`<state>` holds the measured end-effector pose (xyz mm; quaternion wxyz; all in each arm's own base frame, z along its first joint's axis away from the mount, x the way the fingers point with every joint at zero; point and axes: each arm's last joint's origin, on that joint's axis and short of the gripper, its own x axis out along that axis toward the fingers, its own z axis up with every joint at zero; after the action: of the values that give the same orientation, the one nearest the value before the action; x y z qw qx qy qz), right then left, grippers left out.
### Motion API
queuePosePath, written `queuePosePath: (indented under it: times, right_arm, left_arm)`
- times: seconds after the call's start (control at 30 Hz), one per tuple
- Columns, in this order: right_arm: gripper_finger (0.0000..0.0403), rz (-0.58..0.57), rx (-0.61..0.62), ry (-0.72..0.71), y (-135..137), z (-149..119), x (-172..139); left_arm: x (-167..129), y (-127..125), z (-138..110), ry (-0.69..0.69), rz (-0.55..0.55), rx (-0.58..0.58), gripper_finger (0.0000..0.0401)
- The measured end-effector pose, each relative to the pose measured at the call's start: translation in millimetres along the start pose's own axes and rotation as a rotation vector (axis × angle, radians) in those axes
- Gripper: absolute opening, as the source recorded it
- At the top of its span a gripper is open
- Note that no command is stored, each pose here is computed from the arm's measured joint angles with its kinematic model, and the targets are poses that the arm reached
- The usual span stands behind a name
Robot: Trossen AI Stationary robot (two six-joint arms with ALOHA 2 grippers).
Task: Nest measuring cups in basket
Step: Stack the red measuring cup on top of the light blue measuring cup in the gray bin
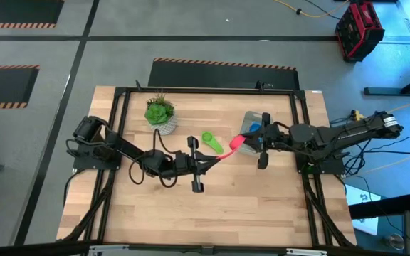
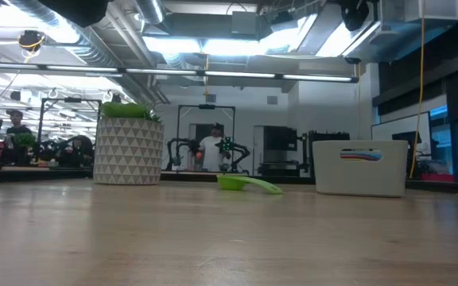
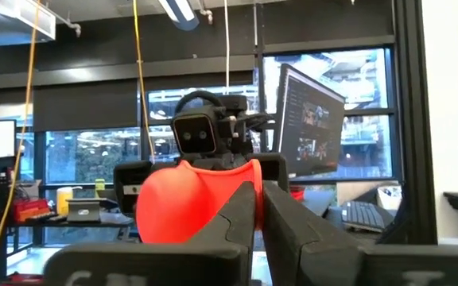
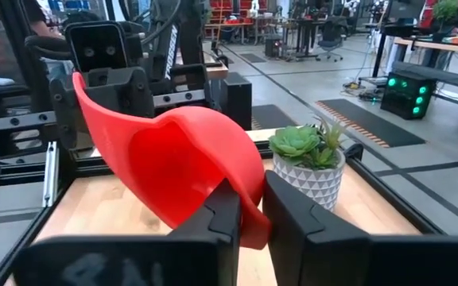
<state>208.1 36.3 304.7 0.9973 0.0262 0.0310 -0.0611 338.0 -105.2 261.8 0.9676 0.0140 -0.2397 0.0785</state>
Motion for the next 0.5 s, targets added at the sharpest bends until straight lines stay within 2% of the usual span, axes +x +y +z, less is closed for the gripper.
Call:
queuePosePath:
  times: [0.33, 0.5]
  right_arm:
    - [0.0043, -0.015, 0.0, -0.004, -0.5, 0.7, -0.9]
    - [0.0043, -0.077, -0.023, -0.012, -2.4, 1.7, -2.0]
  left_arm:
    - [-0.3, -1.5, -3.9, 0.042, -0.011, 0.018, 0.0057]
    - [-0.2, -0.4, -4.1, 0.049, 0.023, -0.006, 0.0089]
